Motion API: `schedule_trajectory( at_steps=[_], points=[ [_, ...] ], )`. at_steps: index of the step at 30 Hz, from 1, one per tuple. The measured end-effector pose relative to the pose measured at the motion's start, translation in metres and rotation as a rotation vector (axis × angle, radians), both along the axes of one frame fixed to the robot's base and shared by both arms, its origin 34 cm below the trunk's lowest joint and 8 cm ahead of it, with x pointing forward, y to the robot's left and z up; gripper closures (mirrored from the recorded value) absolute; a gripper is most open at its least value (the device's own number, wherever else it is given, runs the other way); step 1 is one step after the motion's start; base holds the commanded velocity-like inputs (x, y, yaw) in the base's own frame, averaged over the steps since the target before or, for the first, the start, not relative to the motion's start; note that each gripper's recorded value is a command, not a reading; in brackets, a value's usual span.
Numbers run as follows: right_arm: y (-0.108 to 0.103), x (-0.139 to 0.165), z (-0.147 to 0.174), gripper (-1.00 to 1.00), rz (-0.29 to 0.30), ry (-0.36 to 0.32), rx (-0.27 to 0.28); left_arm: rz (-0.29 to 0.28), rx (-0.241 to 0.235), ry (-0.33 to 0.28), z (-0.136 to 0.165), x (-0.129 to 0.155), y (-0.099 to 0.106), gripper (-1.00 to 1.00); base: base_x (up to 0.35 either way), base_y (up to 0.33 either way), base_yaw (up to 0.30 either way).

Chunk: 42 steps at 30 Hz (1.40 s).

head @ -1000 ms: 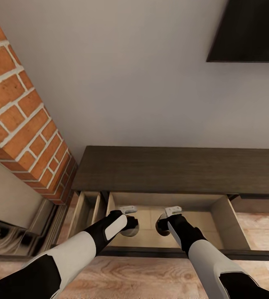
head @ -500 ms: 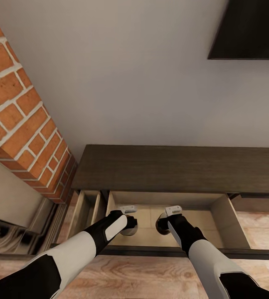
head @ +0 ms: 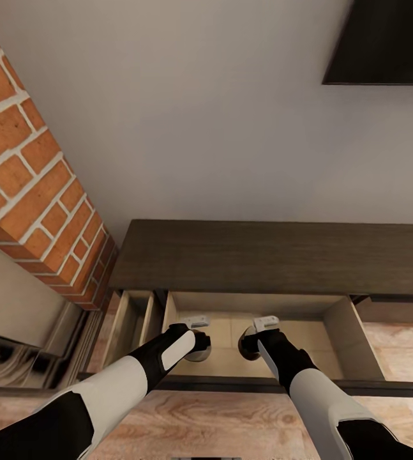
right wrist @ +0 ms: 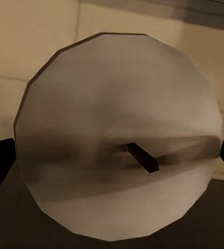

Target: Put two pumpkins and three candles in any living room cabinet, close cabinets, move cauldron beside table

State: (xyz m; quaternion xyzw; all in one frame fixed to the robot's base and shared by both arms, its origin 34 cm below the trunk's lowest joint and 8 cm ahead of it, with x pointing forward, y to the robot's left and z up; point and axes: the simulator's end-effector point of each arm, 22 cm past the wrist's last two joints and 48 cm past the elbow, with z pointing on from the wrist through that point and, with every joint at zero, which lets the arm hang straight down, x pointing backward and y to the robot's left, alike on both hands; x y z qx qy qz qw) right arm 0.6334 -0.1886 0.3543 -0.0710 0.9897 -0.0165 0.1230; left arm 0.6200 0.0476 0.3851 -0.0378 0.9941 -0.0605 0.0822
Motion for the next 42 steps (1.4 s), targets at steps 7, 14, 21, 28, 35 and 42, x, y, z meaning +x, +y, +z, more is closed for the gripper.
schedule_trajectory(
  at_steps=[7,14,21,28,35,42],
  points=[
    [-0.0001,-0.0039,-0.0056,1.00,0.000,0.011,-0.001,0.001,0.000,0.011,-0.0054,-0.0033,0.0000,1.00,0.000,0.000,0.000],
    [-0.0002,-0.0060,-0.0084,1.00,0.000,0.017,-0.001,0.002,-0.001,0.017,-0.0081,-0.0053,-0.0001,1.00,0.000,0.000,0.000],
    [0.0001,-0.0070,-0.0088,-1.00,0.000,0.022,0.000,0.002,-0.003,0.016,-0.0080,-0.0051,-0.0007,-1.00,0.000,0.000,0.000],
    [-0.0002,-0.0076,-0.0089,-1.00,0.001,0.024,0.000,0.002,-0.003,0.016,-0.0077,-0.0045,-0.0007,-1.00,0.000,0.000,0.000],
    [-0.0003,-0.0076,-0.0090,-1.00,0.001,0.024,-0.001,0.003,-0.004,0.016,-0.0077,-0.0046,-0.0008,-1.00,0.000,0.000,0.000],
    [-0.0006,-0.0076,-0.0090,-1.00,0.001,0.024,-0.001,0.003,-0.003,0.017,-0.0079,-0.0051,-0.0007,1.00,0.000,0.000,0.000]
  ],
)
